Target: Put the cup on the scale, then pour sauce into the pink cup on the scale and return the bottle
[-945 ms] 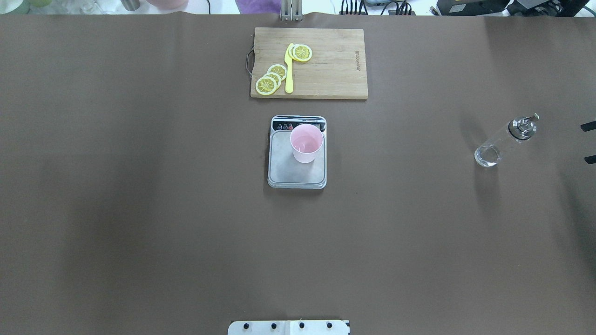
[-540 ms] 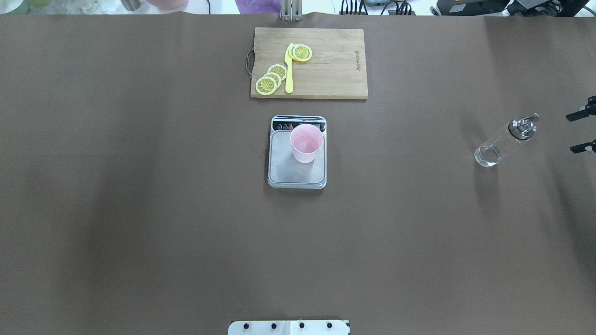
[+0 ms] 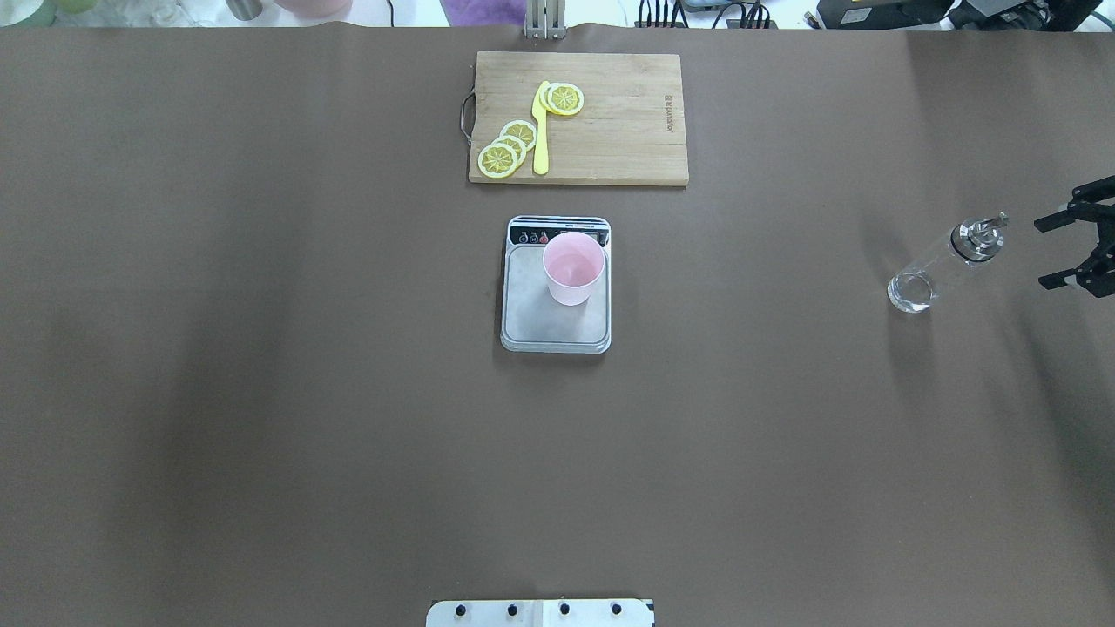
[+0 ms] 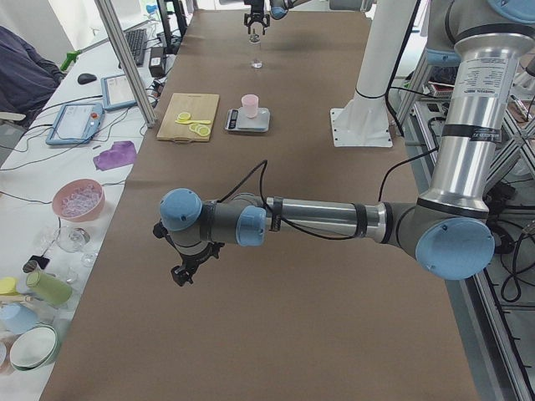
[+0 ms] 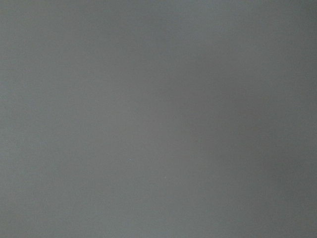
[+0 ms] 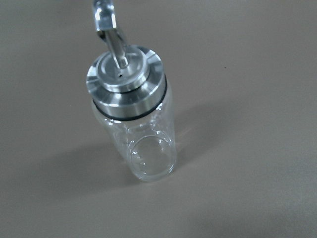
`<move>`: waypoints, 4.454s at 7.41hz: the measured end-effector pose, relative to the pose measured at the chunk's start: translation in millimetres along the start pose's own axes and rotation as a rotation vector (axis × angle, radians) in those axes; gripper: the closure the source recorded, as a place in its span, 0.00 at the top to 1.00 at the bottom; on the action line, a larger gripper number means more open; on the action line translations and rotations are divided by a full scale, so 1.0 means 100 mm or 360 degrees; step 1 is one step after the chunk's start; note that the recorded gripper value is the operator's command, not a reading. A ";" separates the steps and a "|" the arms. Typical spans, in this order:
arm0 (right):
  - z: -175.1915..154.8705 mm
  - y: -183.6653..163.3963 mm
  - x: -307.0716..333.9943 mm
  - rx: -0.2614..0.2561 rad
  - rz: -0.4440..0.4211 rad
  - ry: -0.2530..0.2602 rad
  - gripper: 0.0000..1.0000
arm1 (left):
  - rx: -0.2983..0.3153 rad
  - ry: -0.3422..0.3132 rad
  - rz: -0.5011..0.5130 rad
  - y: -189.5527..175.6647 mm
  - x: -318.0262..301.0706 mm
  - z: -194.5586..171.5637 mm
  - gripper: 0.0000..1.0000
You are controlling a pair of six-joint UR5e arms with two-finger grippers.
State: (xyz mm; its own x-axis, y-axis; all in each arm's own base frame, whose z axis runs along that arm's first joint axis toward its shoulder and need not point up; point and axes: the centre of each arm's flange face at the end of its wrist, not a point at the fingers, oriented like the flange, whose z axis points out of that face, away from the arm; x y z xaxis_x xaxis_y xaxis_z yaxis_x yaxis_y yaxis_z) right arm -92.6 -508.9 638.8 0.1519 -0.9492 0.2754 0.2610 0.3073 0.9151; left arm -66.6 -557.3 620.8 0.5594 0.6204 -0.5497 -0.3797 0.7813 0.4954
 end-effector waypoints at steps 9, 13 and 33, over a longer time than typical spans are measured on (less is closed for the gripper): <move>0.64 -0.30 -0.30 0.0058 0.0070 0.0098 0.99 | -0.0001 -0.0003 0.0004 0.00 0.00 0.00 0.98; 0.67 -0.37 -0.31 0.0077 0.0072 0.0091 0.99 | -0.0004 0.0000 0.0001 0.00 0.00 0.01 0.98; 0.32 0.37 -0.78 0.0221 0.0552 0.0215 0.98 | -0.0001 -0.0002 0.0005 -0.02 0.00 0.00 0.98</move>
State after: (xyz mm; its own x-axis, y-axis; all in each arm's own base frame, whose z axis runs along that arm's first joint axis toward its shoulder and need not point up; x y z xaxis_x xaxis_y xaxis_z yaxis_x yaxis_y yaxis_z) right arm -125.5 -425.6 660.7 0.3346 -0.7706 0.5424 0.0421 0.5872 0.8083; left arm -65.7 -558.4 620.2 0.5591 0.6226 -0.5475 -0.3819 0.7795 0.4965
